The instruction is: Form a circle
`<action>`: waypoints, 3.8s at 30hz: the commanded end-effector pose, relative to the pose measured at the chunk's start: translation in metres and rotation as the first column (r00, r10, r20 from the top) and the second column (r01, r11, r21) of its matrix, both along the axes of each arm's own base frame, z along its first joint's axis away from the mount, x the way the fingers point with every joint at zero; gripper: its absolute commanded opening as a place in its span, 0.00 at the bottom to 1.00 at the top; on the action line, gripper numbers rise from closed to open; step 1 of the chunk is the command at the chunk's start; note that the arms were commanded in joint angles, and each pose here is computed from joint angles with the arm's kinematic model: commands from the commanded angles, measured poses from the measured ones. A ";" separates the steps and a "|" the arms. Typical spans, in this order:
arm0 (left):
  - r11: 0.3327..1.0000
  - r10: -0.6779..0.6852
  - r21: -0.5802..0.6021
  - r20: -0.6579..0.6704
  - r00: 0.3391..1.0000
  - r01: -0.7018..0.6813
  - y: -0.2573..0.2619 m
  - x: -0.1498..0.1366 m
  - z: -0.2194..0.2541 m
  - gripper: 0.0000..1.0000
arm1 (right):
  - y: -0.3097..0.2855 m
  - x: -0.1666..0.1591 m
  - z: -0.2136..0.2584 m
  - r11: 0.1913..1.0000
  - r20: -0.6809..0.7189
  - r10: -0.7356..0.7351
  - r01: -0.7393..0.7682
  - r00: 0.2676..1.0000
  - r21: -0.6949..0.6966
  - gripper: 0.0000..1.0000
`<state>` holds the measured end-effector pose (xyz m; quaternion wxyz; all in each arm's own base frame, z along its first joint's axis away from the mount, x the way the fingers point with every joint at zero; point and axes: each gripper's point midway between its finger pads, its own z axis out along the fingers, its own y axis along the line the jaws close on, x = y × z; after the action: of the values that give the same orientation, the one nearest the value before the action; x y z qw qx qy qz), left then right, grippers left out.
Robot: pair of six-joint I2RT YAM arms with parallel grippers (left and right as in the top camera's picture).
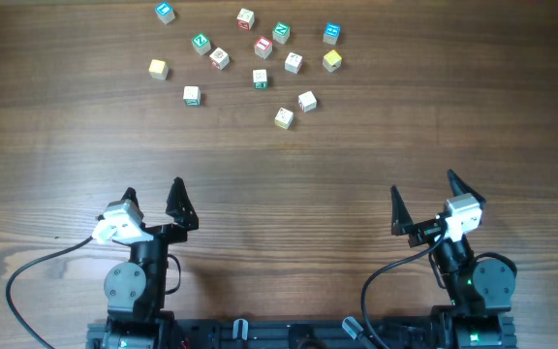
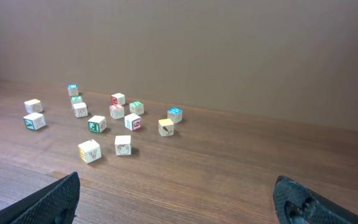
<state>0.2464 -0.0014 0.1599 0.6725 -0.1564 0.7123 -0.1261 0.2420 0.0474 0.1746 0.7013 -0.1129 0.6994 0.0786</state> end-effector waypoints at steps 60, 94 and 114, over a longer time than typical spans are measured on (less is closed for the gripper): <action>1.000 -0.009 -0.016 0.041 0.999 0.010 -0.005 0.000 0.010 1.00 | 0.000 0.000 0.000 1.000 -0.002 0.000 0.000 1.000 0.003 1.00; 0.969 -0.247 -0.058 -0.325 0.913 0.241 -0.046 -0.008 0.136 1.00 | 0.000 0.000 0.000 1.000 -0.002 0.000 0.000 1.000 0.003 1.00; 0.963 -0.185 -0.065 -0.864 0.468 0.261 -0.084 0.307 -0.019 1.00 | 0.000 0.000 0.000 1.000 -0.002 0.000 0.000 1.000 0.003 1.00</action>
<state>0.5358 -0.0824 0.1377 0.1779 -0.0922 0.9760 -0.0856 0.2426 0.0475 0.1715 0.6965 -0.1124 0.7042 0.0793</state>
